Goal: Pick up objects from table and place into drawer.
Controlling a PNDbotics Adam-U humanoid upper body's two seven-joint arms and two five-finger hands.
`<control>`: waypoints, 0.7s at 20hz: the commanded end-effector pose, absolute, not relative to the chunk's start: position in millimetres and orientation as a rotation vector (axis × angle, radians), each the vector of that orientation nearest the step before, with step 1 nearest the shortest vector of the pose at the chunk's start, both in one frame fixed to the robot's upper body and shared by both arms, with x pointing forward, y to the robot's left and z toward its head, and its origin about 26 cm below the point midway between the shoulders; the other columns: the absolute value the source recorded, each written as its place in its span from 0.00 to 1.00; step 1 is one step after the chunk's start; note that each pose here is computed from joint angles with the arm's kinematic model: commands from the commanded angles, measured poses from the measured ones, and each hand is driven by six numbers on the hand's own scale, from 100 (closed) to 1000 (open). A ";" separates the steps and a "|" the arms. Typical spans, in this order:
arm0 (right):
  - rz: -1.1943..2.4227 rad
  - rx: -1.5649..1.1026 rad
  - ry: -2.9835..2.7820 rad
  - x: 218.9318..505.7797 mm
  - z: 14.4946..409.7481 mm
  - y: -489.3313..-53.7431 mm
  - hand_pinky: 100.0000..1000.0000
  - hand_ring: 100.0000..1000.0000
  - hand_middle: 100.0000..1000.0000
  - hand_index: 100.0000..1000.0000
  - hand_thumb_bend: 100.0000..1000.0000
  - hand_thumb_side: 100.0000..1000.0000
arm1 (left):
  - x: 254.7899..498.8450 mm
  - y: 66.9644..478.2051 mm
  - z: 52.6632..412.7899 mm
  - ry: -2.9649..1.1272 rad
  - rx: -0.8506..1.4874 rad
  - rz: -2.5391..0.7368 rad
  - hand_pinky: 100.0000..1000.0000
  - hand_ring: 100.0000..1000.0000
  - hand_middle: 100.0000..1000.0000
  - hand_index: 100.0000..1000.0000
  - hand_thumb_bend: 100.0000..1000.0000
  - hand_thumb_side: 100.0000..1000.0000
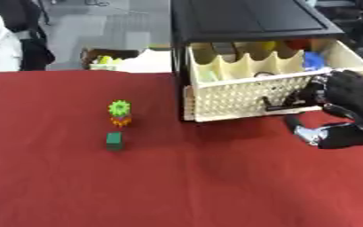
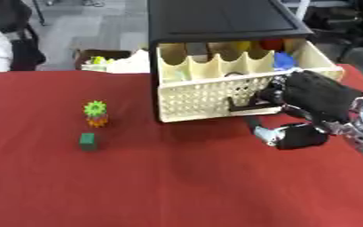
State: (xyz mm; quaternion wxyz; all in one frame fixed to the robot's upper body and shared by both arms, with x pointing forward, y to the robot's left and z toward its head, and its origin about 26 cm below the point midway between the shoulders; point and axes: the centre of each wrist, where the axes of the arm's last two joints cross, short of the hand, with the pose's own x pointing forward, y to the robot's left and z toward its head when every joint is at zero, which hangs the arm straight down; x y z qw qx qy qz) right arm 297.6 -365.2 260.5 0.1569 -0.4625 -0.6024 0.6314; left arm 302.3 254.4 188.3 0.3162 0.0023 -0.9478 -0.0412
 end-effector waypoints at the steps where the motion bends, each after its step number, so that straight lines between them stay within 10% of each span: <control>1: 1.839 -1.358 -1.723 292.0 272.3 -362.6 0.00 0.00 0.00 0.64 0.00 1.00 | 299.8 255.5 194.8 -2.519 0.008 -0.117 0.69 0.70 0.65 0.72 0.00 0.85; 14: 1.849 -1.251 -1.711 285.2 268.3 -357.4 0.00 0.00 0.00 0.63 0.00 1.00 | 299.8 255.5 194.5 -2.519 0.006 -0.115 0.69 0.70 0.65 0.72 0.00 0.85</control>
